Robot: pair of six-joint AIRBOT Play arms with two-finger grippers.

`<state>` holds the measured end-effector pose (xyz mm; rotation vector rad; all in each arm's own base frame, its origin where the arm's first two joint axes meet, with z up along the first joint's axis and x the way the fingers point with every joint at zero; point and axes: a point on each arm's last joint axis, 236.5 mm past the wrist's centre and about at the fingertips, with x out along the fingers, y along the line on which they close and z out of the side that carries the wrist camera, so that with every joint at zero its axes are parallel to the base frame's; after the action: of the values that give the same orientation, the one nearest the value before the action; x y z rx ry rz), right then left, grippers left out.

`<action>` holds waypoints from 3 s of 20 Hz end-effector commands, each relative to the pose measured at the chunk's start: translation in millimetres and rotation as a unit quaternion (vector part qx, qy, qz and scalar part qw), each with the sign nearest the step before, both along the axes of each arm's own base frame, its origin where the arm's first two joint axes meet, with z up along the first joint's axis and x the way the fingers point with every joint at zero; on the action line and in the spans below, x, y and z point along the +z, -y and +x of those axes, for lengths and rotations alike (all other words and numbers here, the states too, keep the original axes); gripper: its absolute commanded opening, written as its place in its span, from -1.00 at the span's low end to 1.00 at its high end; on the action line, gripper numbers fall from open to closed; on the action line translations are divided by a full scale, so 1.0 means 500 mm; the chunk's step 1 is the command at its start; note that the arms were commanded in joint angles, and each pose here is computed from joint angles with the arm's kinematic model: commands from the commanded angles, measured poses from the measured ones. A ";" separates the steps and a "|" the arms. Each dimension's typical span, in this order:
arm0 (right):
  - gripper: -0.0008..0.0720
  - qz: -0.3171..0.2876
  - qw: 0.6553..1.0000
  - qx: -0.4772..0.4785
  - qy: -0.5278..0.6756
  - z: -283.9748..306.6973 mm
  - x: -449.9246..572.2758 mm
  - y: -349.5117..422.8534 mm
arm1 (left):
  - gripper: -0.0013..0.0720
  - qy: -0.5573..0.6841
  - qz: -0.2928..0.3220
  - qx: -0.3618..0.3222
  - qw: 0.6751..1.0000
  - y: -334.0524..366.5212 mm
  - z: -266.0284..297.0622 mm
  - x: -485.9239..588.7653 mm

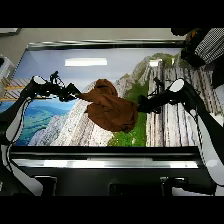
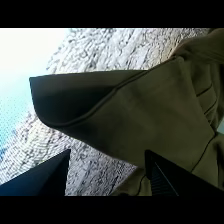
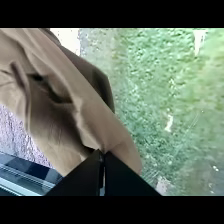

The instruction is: Fold the clothes and pants, and hang the long-sleeved shirts on hangers.

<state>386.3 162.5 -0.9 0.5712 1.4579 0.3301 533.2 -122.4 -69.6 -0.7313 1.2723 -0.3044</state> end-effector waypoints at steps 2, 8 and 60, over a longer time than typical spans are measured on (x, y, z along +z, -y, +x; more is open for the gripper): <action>-0.90 -0.004 1.000 0.002 0.003 -0.006 0.013 0.003 | 0.36 0.011 0.000 0.017 1.000 0.012 0.022 -0.016; -0.90 -0.003 1.000 0.004 0.003 -0.009 0.016 0.002 | -0.65 -0.012 -0.008 0.010 1.000 0.049 0.009 -0.043; 0.20 0.032 0.976 -0.153 0.153 0.289 0.054 0.090 | 0.33 0.113 0.166 -0.011 0.979 -0.125 0.114 0.178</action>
<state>553.3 125.9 -2.7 0.8241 1.0099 0.0969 605.9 -76.0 0.4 -0.3679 1.0230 -0.1721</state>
